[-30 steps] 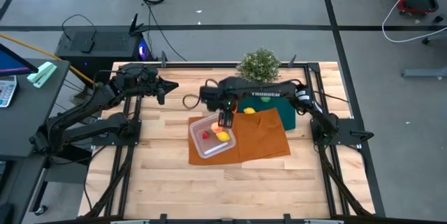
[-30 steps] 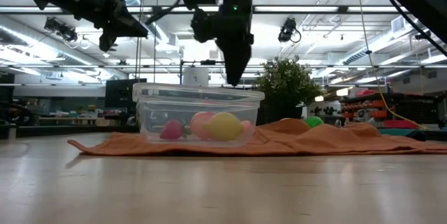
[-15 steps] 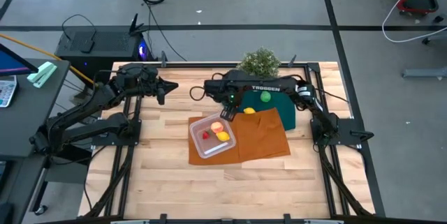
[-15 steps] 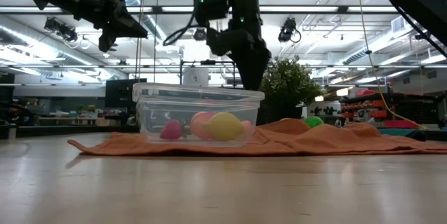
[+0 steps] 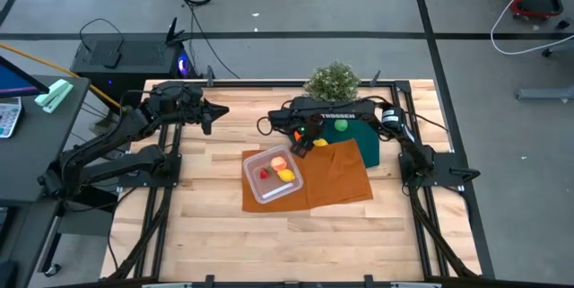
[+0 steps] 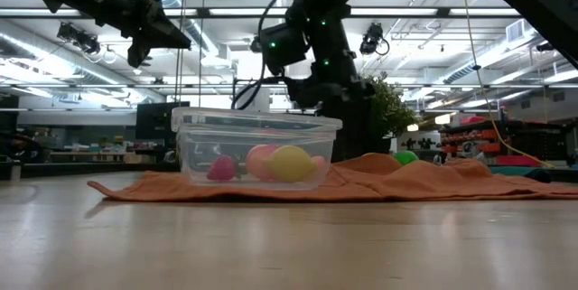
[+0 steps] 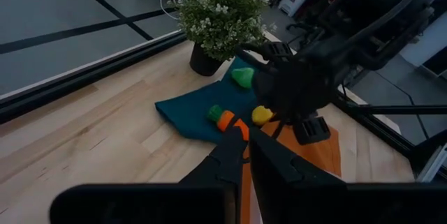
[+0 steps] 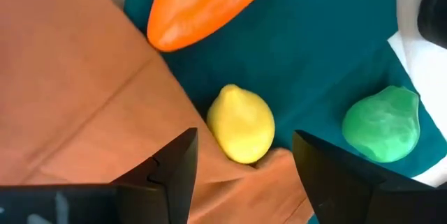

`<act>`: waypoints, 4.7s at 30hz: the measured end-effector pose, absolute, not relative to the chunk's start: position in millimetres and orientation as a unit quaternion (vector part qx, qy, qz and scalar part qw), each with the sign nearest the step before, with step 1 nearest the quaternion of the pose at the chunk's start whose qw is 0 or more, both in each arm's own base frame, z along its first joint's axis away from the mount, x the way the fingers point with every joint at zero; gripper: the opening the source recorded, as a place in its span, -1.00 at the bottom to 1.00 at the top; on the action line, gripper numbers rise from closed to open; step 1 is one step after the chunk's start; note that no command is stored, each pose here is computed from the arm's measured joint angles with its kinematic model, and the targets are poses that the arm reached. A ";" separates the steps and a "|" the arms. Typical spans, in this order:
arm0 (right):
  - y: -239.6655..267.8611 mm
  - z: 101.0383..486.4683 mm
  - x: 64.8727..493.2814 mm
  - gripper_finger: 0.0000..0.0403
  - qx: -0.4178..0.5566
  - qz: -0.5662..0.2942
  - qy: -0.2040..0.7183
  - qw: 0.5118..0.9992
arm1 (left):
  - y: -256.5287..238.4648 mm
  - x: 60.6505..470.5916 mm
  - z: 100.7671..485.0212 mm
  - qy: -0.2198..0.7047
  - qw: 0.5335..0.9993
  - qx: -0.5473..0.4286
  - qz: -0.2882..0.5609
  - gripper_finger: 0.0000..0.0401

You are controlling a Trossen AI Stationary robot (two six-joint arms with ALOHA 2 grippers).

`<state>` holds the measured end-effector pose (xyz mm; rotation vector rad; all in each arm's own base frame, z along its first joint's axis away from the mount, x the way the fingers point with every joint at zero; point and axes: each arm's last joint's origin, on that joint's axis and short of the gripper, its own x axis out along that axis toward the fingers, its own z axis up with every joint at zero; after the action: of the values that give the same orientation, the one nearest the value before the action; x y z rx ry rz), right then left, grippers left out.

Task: Pick and placing Produce into tupperware
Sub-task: Put the yellow lemon into the transparent bin

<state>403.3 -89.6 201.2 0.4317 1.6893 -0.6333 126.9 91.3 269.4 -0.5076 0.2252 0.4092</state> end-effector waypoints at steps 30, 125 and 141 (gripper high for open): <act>-90.6 166.9 390.2 -0.07 0.223 -0.341 0.727 0.553 | 91.3 126.9 269.5 0.108 0.938 -0.259 0.202 -0.81; -65.2 172.4 390.8 -0.01 0.167 -0.282 0.762 0.559 | 91.3 127.0 269.5 0.110 0.942 -0.247 0.200 -0.83; -66.7 172.0 391.2 0.22 0.186 -0.275 0.761 0.558 | 91.3 126.9 269.5 0.110 0.942 -0.247 0.200 -0.85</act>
<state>391.2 -66.7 172.0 0.4377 1.7950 -0.6478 126.9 91.3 269.5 -0.5042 0.2250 0.4087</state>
